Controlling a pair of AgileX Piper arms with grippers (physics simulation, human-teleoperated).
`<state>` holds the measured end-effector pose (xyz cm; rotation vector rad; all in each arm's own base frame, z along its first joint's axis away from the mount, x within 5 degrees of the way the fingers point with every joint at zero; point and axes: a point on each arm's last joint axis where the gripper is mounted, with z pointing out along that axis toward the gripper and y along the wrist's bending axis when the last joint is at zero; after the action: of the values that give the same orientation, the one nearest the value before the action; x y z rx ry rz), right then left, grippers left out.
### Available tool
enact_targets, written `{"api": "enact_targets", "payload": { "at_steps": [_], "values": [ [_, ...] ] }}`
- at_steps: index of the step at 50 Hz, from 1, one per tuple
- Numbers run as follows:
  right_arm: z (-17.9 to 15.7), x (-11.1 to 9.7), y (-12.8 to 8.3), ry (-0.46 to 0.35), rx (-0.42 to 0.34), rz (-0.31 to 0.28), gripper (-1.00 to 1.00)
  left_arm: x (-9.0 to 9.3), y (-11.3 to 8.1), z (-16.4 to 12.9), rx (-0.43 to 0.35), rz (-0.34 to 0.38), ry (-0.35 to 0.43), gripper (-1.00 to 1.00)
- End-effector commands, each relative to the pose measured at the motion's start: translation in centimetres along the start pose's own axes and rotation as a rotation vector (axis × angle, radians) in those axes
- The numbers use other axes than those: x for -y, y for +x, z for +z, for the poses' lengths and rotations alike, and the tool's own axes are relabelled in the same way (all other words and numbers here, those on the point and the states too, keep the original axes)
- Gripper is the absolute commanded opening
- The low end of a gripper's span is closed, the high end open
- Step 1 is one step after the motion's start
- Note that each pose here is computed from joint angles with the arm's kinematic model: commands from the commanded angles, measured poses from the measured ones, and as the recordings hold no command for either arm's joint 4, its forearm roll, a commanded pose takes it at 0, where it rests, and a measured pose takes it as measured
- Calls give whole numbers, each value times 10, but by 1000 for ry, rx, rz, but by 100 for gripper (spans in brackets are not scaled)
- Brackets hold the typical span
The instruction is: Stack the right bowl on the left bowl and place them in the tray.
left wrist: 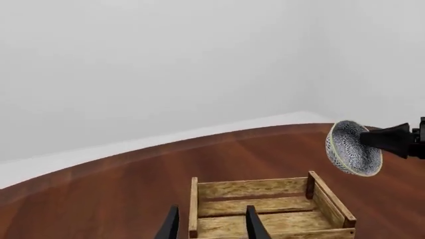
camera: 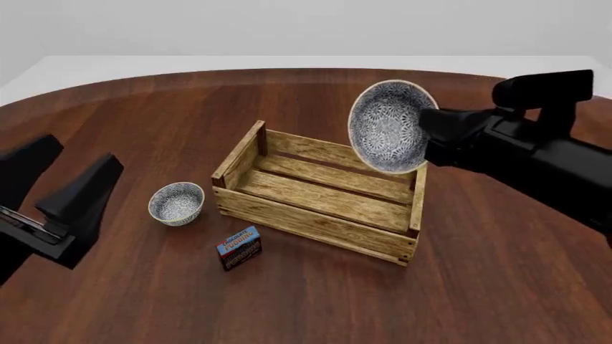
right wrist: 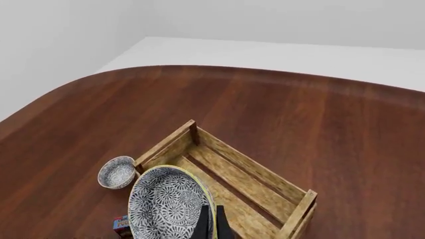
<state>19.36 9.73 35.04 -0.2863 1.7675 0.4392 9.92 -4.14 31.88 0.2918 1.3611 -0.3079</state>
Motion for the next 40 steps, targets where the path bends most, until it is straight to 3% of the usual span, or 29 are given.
{"api": "enact_targets", "payload": {
  "at_steps": [1,20,40],
  "values": [
    [1,-1,-1,-4,5,26,-100,11,-20,22,24,-1,86,100],
    [4,-1,1,-6,-3,28,-100,46,-20,81,-65,-18,250,100],
    [10,0,4,-1,-13,34,-100,83,-17,121,-147,-26,361,100]
  ]
}}
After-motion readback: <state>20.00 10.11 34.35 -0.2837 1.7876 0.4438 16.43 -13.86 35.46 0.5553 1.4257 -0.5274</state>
